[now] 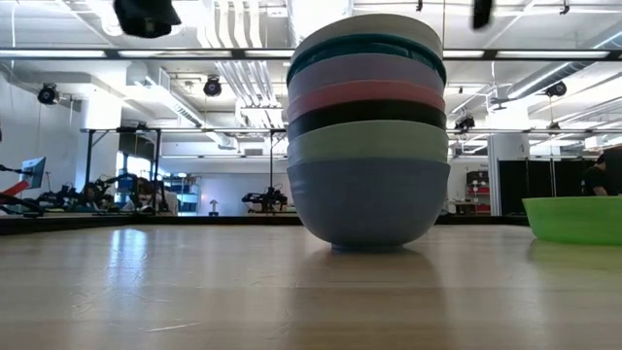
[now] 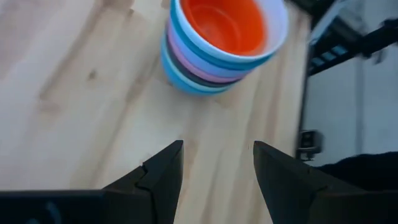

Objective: Nest bowls inside each other
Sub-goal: Stack the green bowl on top of the red bowl

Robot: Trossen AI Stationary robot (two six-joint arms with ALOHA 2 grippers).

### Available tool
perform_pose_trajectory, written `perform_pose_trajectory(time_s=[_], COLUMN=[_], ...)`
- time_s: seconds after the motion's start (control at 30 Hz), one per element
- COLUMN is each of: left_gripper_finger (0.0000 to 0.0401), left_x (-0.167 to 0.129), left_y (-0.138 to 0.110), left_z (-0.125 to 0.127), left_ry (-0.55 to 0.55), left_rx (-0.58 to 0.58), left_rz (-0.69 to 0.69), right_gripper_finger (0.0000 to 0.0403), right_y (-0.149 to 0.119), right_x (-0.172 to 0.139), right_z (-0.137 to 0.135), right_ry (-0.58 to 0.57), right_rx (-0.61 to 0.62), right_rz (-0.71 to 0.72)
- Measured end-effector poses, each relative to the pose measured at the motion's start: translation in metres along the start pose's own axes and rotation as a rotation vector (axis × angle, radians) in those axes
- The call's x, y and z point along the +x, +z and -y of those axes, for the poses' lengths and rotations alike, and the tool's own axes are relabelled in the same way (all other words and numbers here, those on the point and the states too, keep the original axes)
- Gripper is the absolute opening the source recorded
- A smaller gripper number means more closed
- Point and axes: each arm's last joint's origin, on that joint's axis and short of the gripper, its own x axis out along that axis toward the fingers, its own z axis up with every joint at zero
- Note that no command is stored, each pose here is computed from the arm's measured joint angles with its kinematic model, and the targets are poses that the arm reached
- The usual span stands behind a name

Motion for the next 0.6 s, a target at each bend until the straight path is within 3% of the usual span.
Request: perform_pose_trajectory(time_s=[0.23, 0.43, 0.6], left_gripper_finger=[0.0178, 0.0178, 0.0178], left_x=[-0.002, 0.007, 0.016], left_y=[-0.028, -0.031, -0.029], left_z=[-0.003, -0.004, -0.003], left_ry=[-0.155, -0.229, -0.225], left_rx=[-0.049, -0.045, -0.046], left_rz=[0.115, 0.202, 0.193], right_gripper_finger=[0.0034, 0.0081, 0.0122], right_y=[0.01, 0.004, -0.02], right_x=[-0.055, -0.061, -0.05], right_z=[0.035, 0.032, 0.035], right_ry=[-0.33, -0.328, -0.374], right_rx=[0.01, 0.098, 0.069], right_rz=[-0.397, -0.746, -1.071])
